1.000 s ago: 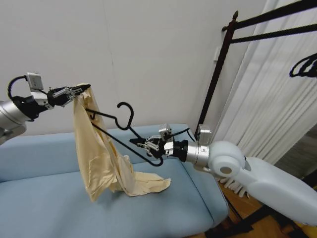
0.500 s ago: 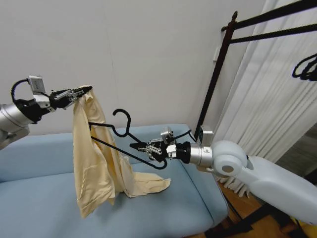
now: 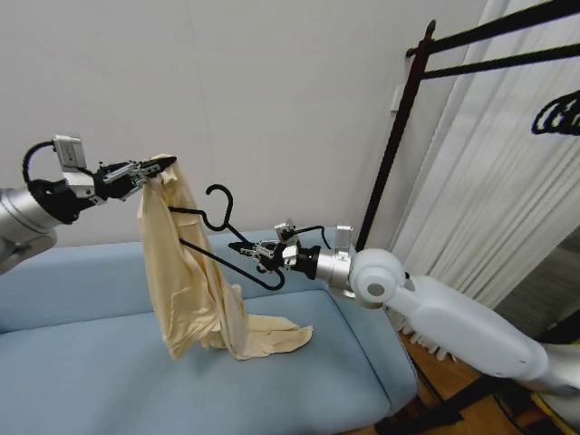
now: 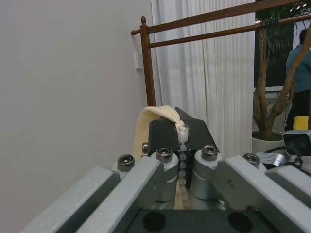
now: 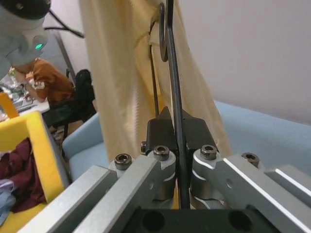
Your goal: Pick up the clothes from the sofa and hang them on the clothes hanger.
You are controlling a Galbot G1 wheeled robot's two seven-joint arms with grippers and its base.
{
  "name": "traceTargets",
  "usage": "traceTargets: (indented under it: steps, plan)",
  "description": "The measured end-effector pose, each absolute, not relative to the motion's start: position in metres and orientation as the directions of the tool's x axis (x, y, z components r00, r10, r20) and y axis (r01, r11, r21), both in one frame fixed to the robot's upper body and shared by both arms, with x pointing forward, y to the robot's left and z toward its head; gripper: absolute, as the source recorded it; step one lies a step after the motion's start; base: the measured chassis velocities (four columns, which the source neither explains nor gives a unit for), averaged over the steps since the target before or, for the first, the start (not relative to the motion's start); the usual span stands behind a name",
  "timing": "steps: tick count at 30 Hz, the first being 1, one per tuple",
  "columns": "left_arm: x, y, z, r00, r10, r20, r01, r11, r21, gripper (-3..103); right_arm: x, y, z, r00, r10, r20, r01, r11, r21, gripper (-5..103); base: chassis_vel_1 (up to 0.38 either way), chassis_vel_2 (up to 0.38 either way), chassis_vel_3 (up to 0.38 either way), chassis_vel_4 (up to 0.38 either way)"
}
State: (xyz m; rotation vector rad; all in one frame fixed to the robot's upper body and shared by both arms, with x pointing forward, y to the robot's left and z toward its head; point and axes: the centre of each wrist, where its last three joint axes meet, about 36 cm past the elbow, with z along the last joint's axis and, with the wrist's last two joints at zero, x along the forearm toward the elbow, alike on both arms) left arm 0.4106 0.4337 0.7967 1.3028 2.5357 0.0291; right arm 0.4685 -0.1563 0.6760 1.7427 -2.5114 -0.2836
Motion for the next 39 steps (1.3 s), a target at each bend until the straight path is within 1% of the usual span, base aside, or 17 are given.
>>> traceTargets:
  steps: [5,13,19,27,36,39]
  plan:
    - [0.409,0.431,0.793,-0.532,0.807,-0.256,0.803,0.577,0.148,1,0.477,-0.156,0.686,-0.395,-0.915,-0.082,-0.904,0.371,0.213,2,0.0,0.0,0.0,0.0]
    - [0.408,0.426,0.779,-0.508,0.816,-0.275,0.821,0.556,0.131,1,0.485,-0.168,0.714,-0.448,-0.884,-0.134,-0.887,0.422,0.184,2,0.0,0.0,0.0,0.0]
    - [0.407,0.422,0.767,-0.498,0.821,-0.28,0.829,0.545,0.124,1,0.486,-0.173,0.73,-0.467,-0.87,-0.156,-0.882,0.445,0.158,2,0.0,0.0,0.0,0.0]
    - [0.408,0.416,0.746,-0.477,0.83,-0.288,0.846,0.523,0.107,1,0.49,-0.195,0.755,-0.511,-0.841,-0.176,-0.86,0.497,0.12,2,0.0,0.0,0.0,0.0]
    - [0.41,0.413,0.732,-0.476,0.83,-0.29,0.85,0.519,0.093,1,0.489,-0.207,0.764,-0.52,-0.837,-0.169,-0.854,0.513,0.088,2,0.0,0.0,0.0,0.0]
    - [0.411,0.411,0.729,-0.486,0.824,-0.292,0.844,0.529,0.086,1,0.486,-0.208,0.763,-0.52,-0.838,-0.165,-0.854,0.514,0.082,2,0.0,0.0,0.0,0.0]
